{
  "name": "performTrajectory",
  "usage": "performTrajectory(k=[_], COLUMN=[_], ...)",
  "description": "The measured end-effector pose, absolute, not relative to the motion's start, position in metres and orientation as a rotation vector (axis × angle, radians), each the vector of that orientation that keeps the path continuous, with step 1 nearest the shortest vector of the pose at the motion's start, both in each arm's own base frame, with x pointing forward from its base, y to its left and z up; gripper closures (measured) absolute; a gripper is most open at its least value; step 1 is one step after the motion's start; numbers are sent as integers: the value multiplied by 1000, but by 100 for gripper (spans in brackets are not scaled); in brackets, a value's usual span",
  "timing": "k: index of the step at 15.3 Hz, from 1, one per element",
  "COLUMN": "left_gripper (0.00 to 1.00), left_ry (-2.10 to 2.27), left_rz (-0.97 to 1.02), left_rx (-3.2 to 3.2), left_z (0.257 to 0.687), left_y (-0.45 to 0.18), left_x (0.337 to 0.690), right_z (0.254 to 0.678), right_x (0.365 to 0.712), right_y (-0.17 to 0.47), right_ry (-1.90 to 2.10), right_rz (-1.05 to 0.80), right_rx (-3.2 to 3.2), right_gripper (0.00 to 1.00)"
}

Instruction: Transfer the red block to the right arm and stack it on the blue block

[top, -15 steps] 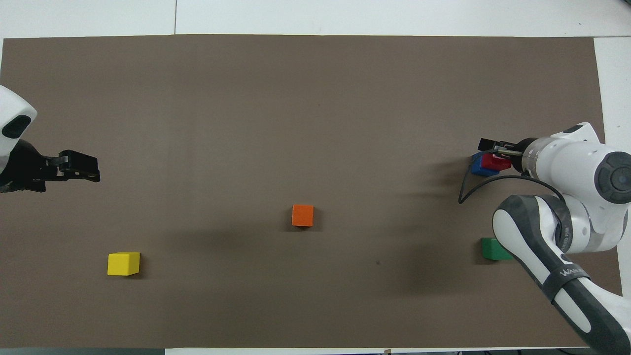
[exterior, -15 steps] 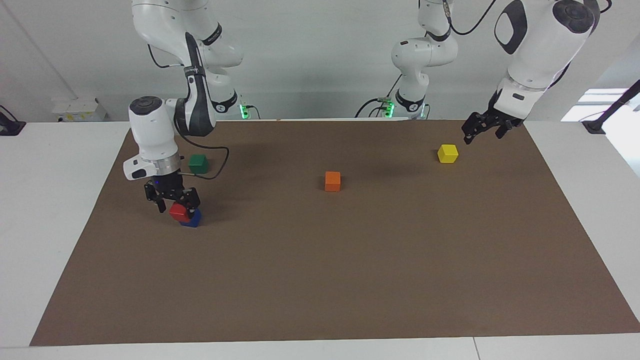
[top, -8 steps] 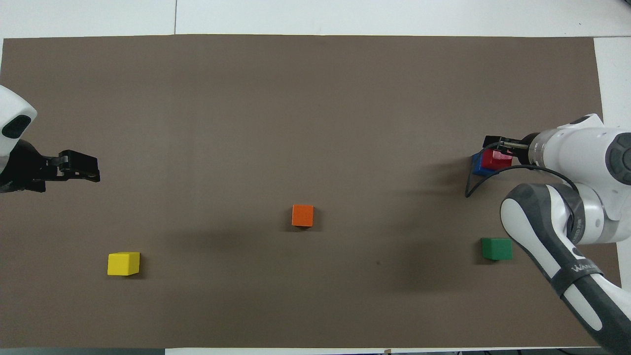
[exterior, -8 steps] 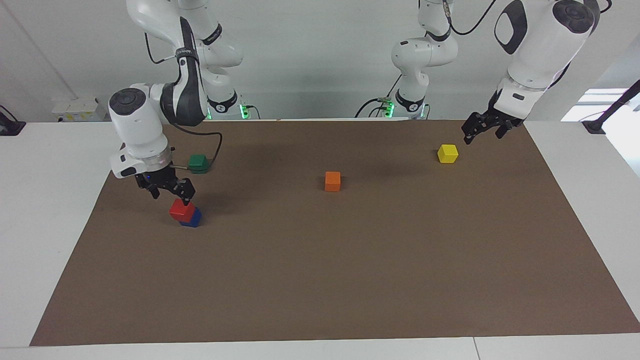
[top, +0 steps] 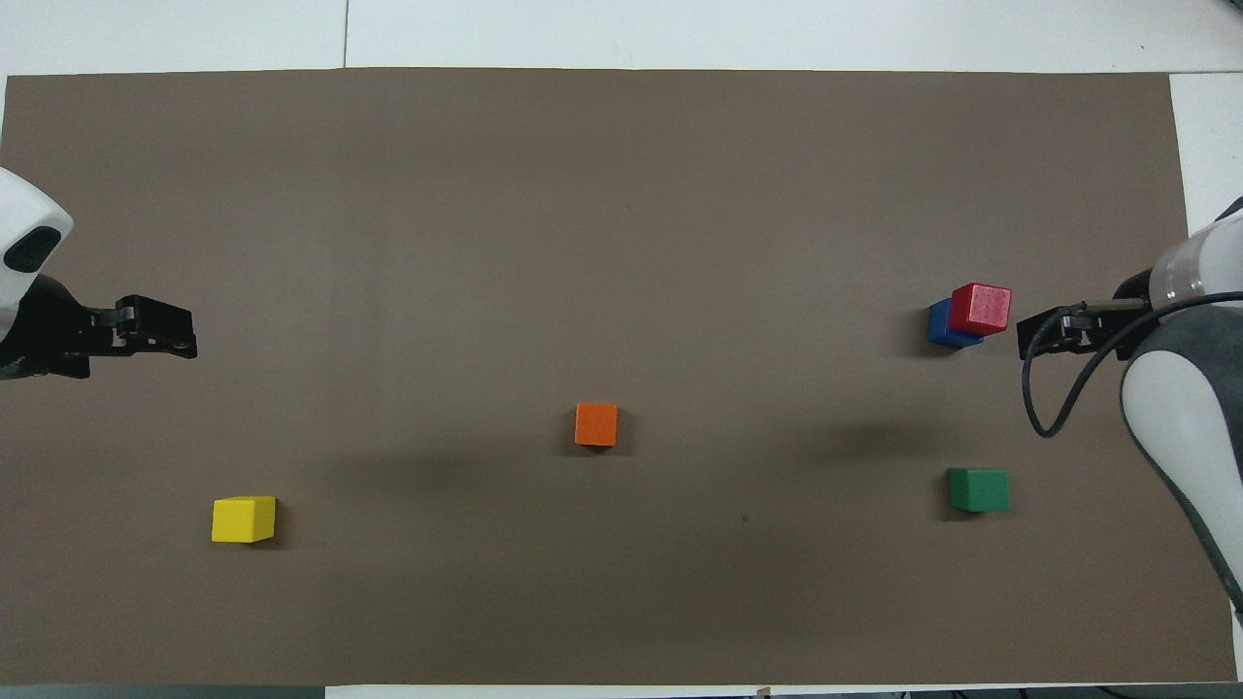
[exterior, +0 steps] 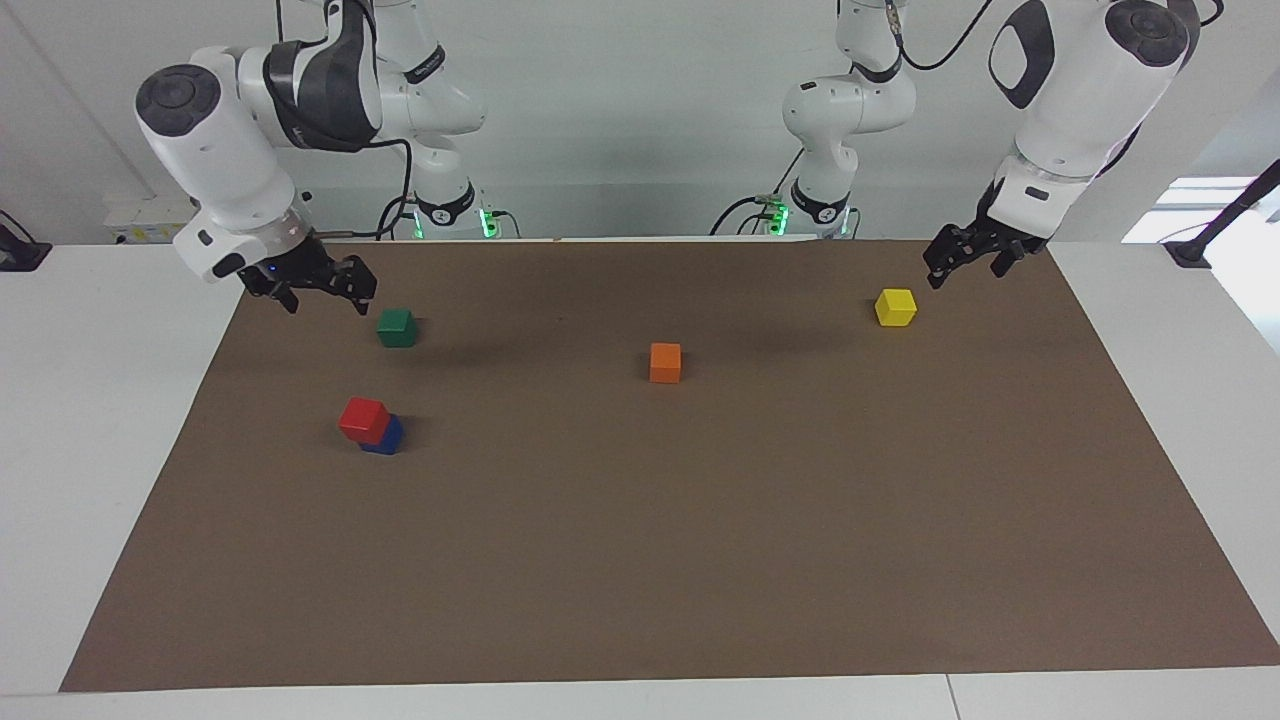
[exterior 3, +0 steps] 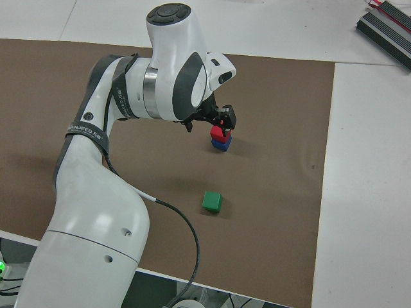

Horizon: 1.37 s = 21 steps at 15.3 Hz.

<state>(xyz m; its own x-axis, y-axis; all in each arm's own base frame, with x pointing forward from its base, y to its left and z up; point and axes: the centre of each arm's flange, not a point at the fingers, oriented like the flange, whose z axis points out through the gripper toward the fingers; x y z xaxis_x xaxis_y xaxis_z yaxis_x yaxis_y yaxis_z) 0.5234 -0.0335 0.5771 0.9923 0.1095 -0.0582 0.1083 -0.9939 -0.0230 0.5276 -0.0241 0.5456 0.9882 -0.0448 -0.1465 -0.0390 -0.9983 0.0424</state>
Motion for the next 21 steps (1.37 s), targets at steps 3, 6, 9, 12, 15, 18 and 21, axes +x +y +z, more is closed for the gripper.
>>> performTrajectory(k=[3,6,9,12,15,18,21], left_gripper=[0,0,0,0,0,0,0], left_ry=[-170,-170,-170,-170,-170,-170,-170], left_rz=[93,93,93,93,93,93,93], left_rx=[-3116,-3116,-3116,-3116,-3116,-3116,-3116], left_z=[577,577,577,577,577,577,577], left_y=[-34,-34,-34,-34,-34,-34,-34], left_x=[523,523,523,523,523,523,523], right_z=[574,570,567,568,570,572,571], right_x=[533,541,547,548,549,549,550], right_y=[-27,-30,-35,-40,-41,-41,-41], right_ry=[-77,-83,-95,-108,-110,-111,-112], right_rz=[-212,-204,-179,-162,-154,-148,-148], right_rx=[3094,3095,3096,3097,3098,3098,3098], right_gripper=[0,0,0,0,0,0,0])
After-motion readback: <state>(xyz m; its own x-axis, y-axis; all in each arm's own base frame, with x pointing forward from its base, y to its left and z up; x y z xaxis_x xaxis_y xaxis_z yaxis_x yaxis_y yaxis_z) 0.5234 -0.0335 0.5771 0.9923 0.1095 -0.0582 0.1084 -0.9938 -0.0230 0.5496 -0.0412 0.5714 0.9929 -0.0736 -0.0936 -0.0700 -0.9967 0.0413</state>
